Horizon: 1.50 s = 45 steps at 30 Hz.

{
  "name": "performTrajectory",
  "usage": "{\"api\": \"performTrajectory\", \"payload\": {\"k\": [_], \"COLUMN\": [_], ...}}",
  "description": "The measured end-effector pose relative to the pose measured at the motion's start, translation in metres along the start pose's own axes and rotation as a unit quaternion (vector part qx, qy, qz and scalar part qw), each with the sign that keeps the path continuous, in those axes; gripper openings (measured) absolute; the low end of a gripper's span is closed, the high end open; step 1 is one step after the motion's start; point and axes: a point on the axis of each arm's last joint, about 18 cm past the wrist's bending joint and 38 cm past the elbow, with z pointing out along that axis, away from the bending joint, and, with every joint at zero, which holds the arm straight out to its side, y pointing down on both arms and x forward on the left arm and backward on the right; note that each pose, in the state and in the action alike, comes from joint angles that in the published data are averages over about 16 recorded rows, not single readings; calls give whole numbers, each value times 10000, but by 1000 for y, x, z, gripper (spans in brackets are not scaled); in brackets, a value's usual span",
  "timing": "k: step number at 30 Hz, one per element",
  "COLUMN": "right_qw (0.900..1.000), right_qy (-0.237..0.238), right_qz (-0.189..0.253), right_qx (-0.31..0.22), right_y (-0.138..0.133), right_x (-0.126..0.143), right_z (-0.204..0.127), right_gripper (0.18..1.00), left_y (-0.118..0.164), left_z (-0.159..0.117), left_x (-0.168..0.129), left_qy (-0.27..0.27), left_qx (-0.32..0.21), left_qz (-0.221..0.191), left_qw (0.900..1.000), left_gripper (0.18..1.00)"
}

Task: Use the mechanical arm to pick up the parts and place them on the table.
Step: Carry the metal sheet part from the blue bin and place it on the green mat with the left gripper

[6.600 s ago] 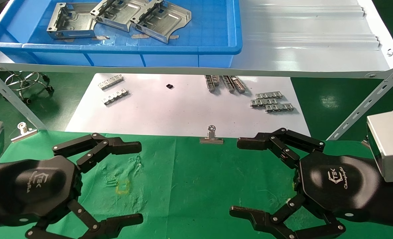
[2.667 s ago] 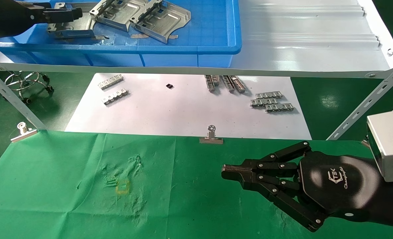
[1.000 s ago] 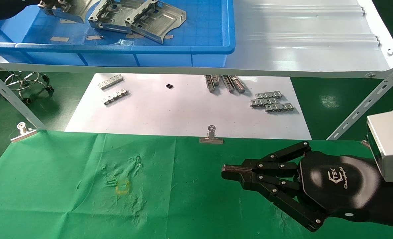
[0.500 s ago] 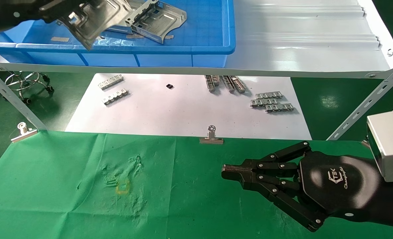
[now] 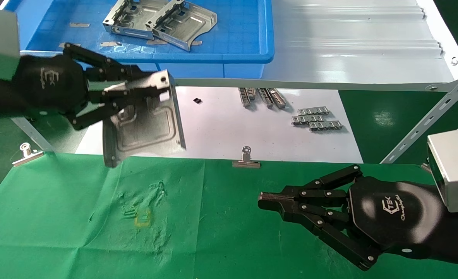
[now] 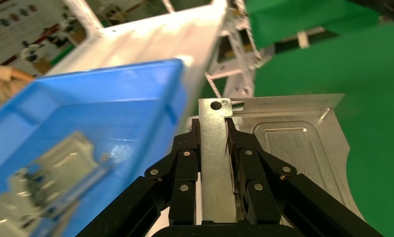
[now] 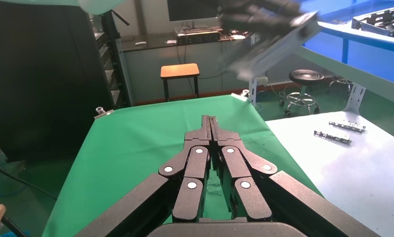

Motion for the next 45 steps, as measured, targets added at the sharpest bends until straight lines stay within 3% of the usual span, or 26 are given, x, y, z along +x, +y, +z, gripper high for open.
{"api": "performTrajectory", "payload": {"k": [11,24,45], "right_qw": [10000,10000,10000], "right_qy": [0,0,0], "right_qz": [0,0,0], "right_qx": [0,0,0], "right_y": [0,0,0], "right_x": [0,0,0], "right_z": [0,0,0], "right_gripper": [192,192,192], "left_y": [55,129,175], "left_z": [1,1,20], "left_x": [60,90,112], "left_qy": [873,1061,1098], "left_qx": [-764,-1544,-1705], "left_qz": [381,593,770], "left_qw": [9925,9805,9762], "left_gripper": [270,270,269]}}
